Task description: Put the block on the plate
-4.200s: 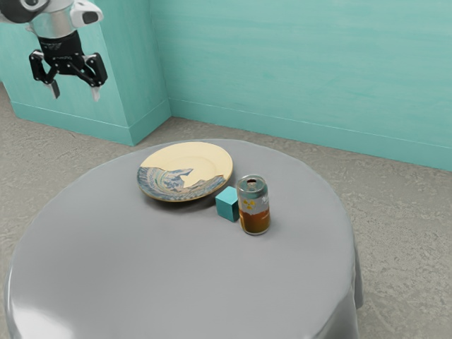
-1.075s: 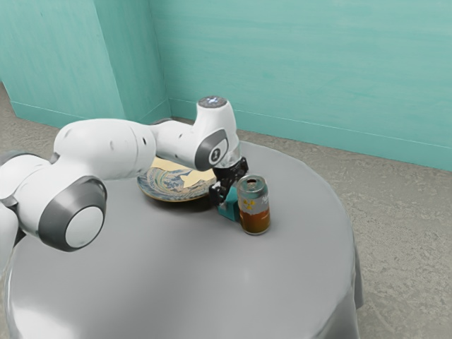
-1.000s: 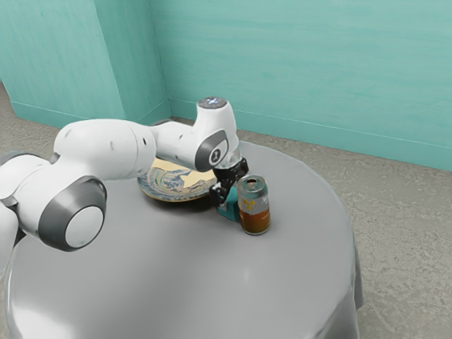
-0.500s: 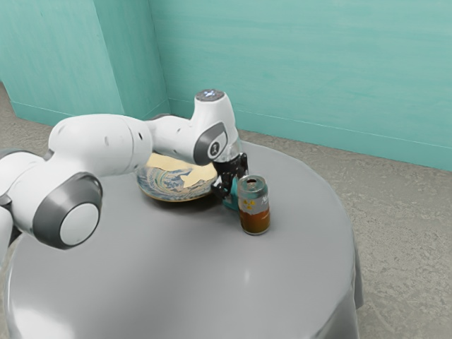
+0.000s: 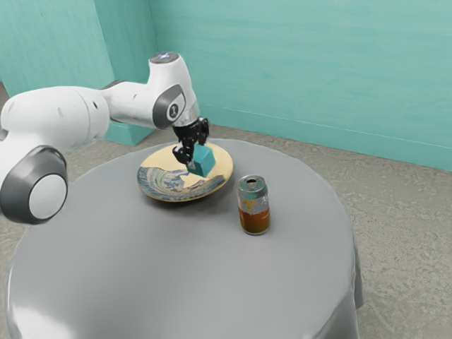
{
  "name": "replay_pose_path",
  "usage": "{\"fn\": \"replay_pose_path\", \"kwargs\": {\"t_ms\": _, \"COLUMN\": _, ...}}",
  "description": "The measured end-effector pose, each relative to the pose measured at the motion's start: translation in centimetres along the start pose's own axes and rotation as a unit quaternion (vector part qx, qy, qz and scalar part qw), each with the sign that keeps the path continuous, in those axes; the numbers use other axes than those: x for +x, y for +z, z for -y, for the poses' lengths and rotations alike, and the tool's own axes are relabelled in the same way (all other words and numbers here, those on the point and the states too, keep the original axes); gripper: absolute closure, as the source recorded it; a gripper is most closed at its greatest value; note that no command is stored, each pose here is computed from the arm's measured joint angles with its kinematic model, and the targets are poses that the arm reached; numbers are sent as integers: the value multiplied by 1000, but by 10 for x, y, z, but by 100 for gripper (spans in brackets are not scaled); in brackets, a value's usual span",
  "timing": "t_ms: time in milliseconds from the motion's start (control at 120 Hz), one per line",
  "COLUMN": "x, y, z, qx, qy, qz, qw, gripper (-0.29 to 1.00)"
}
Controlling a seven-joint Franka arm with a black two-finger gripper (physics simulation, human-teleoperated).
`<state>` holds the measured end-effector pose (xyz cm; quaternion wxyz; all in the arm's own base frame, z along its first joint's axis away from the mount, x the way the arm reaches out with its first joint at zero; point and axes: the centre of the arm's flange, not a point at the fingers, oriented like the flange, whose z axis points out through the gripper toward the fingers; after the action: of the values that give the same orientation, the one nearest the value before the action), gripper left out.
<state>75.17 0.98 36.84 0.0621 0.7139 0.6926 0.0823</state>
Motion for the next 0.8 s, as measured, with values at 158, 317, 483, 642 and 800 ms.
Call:
{"fn": "replay_pose_path", "kwargs": {"t_ms": 158, "x": 24, "y": 9, "z": 3, "qx": 8, "qy": 11, "qz": 12, "qw": 1000, "gripper": 26}}
{"fn": "replay_pose_path", "kwargs": {"t_ms": 317, "x": 28, "y": -1, "z": 5, "qx": 4, "qy": 32, "qz": 13, "qw": 999, "gripper": 12}}
{"fn": "replay_pose_path", "kwargs": {"t_ms": 483, "x": 17, "y": -48, "z": 22, "qx": -1, "qy": 56, "qz": 21, "qw": 998, "gripper": 6}}
{"fn": "replay_pose_path", "kwargs": {"t_ms": 642, "x": 15, "y": -104, "z": 32, "qx": 4, "qy": 125, "qz": 25, "qw": 992, "gripper": 3}}
{"fn": "replay_pose_path", "kwargs": {"t_ms": 800, "x": 18, "y": -157, "z": 58, "qx": 24, "qy": 231, "qz": 14, "qw": 972, "gripper": 1}}
